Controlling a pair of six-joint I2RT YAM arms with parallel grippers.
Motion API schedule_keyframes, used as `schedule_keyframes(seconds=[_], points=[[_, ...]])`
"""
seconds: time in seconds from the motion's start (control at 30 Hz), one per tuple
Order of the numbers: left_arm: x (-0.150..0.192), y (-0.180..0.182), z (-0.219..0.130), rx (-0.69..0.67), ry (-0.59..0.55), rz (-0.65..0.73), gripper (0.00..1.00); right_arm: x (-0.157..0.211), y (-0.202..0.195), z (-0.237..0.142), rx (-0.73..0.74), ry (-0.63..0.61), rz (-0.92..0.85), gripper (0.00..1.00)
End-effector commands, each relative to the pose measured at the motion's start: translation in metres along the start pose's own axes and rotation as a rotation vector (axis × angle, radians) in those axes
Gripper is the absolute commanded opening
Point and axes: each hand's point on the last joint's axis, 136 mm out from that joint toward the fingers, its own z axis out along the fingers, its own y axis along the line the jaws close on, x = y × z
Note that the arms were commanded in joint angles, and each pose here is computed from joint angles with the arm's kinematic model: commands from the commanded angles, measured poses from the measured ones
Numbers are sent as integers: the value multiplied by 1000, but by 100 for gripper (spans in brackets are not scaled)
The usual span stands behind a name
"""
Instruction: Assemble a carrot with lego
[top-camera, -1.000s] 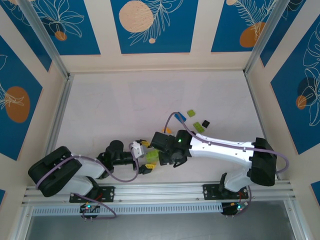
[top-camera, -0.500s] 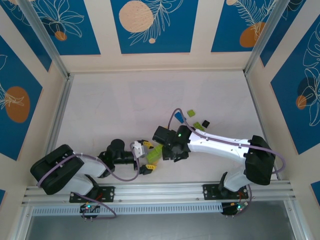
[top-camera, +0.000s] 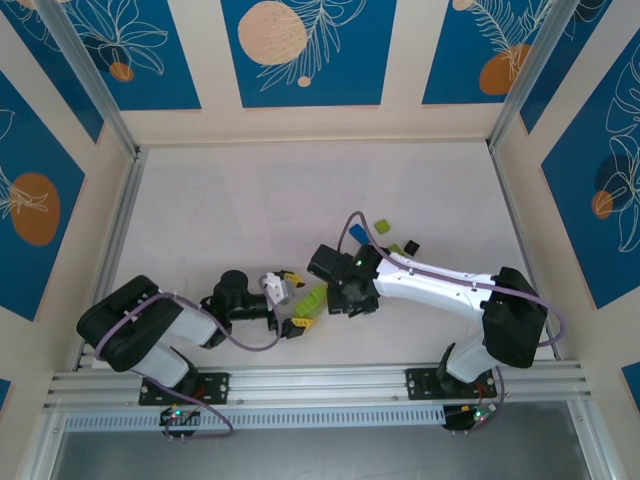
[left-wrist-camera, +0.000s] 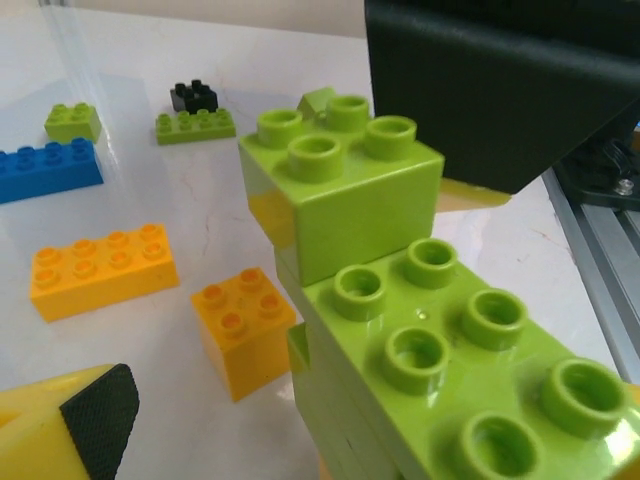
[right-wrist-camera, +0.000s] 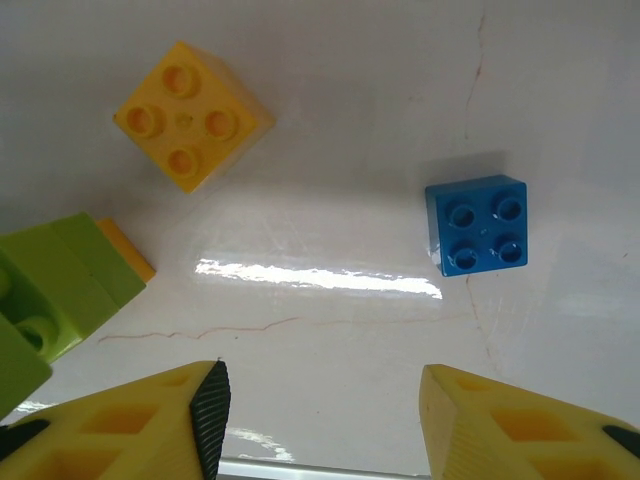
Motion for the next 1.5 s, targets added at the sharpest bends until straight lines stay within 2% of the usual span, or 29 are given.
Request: schedule_keyframes(seconds=[0.0,0.2,0.43,1.2,1.47], points=[[-20,-8,0,73,-70,56,99,-10,2,-3,-6,-15,-12,54],[-31,-30,-5,195,-87,60,99,-21,2,0,-3,-23,-12,54],[-27,-35,-3,231,-76,50,100,-30,11,0,-20,-32,-26,53],[-11,-17,7,150,-27,37,99,-68,52,-8,-69,-78,-105,53],[-10,-7,5,112,-33,25,99,-73,70,-12,-132,-83,-156,53]])
